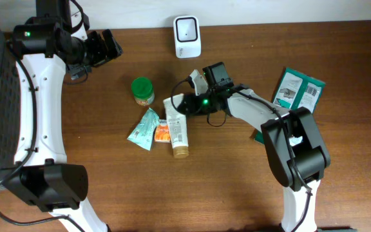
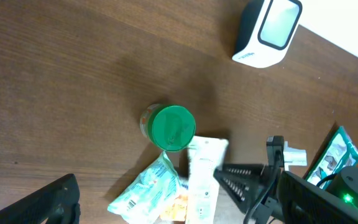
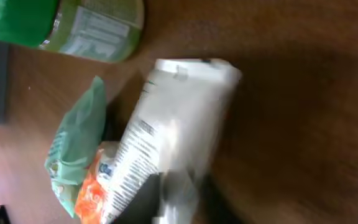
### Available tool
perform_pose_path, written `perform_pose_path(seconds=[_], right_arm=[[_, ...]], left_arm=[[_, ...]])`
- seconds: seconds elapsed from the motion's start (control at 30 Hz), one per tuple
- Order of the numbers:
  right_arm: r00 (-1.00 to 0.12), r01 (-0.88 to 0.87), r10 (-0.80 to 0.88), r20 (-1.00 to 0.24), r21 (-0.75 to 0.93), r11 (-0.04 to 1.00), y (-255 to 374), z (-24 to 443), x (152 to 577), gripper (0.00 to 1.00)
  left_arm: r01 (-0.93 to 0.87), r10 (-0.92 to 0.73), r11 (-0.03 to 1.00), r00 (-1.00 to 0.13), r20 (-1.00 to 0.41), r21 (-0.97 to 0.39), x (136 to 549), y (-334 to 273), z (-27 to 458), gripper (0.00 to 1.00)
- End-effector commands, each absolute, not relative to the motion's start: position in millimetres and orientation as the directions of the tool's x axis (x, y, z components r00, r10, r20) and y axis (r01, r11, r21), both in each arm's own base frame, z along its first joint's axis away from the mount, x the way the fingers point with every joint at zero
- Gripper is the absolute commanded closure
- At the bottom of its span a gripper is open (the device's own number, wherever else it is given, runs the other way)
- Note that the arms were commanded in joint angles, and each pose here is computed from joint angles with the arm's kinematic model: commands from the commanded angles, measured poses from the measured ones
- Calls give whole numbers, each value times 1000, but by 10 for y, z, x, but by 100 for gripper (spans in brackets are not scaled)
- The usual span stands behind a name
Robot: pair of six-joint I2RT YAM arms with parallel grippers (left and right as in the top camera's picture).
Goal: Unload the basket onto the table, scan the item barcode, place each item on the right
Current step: 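Reach the right gripper to the white tube and grasp its cap end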
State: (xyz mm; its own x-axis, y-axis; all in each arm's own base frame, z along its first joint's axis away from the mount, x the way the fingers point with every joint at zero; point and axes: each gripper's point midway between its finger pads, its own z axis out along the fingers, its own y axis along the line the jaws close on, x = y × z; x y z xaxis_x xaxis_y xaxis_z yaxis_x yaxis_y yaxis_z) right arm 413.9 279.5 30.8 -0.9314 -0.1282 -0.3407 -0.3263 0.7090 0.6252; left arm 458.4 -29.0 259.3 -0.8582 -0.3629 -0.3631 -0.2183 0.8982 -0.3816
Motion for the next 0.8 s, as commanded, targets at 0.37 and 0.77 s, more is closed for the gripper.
perform_pose_path(seconds=[0.37,0.77], right_arm=[[-908,-402,-225,-353,585,704,2572,827,4026,63],[-932,-349,-359,-46,372,860,3101,566,3010,93]], left_arm=[[-209,-359,902,-849,-389,-377,4570,-261,2688,1],[-209,-359,902,-849,-389,-377,4570,-261,2688,1]])
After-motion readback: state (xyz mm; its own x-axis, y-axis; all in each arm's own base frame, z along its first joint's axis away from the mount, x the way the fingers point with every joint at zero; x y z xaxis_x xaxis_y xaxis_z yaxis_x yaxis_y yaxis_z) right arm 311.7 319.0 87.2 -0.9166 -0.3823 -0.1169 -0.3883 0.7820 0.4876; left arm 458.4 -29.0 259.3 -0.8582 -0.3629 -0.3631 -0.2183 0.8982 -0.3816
